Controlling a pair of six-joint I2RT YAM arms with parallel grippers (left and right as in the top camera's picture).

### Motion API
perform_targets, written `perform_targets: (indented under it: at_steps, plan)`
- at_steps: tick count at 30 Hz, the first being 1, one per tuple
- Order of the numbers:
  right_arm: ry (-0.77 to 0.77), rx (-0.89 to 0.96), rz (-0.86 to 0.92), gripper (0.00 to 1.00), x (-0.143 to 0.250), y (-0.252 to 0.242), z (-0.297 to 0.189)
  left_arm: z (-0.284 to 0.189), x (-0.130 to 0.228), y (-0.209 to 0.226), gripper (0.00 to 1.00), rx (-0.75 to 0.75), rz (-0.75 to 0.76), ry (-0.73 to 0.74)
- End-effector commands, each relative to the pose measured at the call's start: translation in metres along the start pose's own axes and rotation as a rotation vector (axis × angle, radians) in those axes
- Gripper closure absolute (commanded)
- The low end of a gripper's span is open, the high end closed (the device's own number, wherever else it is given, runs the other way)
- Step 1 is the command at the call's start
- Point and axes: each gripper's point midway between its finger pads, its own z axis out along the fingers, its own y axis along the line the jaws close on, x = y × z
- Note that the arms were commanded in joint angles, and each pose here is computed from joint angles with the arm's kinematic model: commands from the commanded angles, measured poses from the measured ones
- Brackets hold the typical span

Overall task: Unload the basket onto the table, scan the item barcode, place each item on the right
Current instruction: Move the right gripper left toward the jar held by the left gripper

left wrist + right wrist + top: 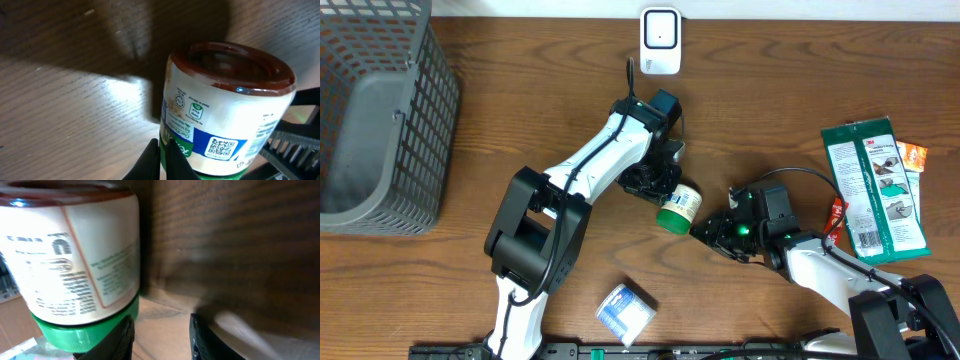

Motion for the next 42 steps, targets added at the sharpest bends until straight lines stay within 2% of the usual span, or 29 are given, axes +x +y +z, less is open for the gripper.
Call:
perform_targets:
  at_steps: [1,14,22,29,35,42]
  plan:
    - [-0.007,0.007,0.008,0.67,0.0,-0.002,0.002,0.003,0.008,-0.01,0.92,0.039,-0.002,0.034]
    - [-0.036,-0.006,-0.046,0.66,-0.009,-0.001,-0.002,0.002,0.03,-0.009,0.92,0.027,-0.033,0.122]
    - [-0.038,-0.056,-0.098,0.48,-0.018,-0.001,-0.011,0.002,0.033,-0.01,0.92,0.029,-0.038,0.134]
    - [-0.014,-0.151,-0.081,0.46,-0.022,0.005,-0.023,0.003,0.025,0.002,0.92,-0.038,-0.024,0.099]
    - [0.001,-0.146,-0.094,0.44,-0.018,0.003,-0.023,0.003,0.015,0.011,0.92,-0.09,-0.01,0.056]
    - [0.019,-0.128,-0.153,0.32,-0.012,-0.003,-0.022,0.003,0.015,0.013,0.92,-0.102,-0.01,0.055]
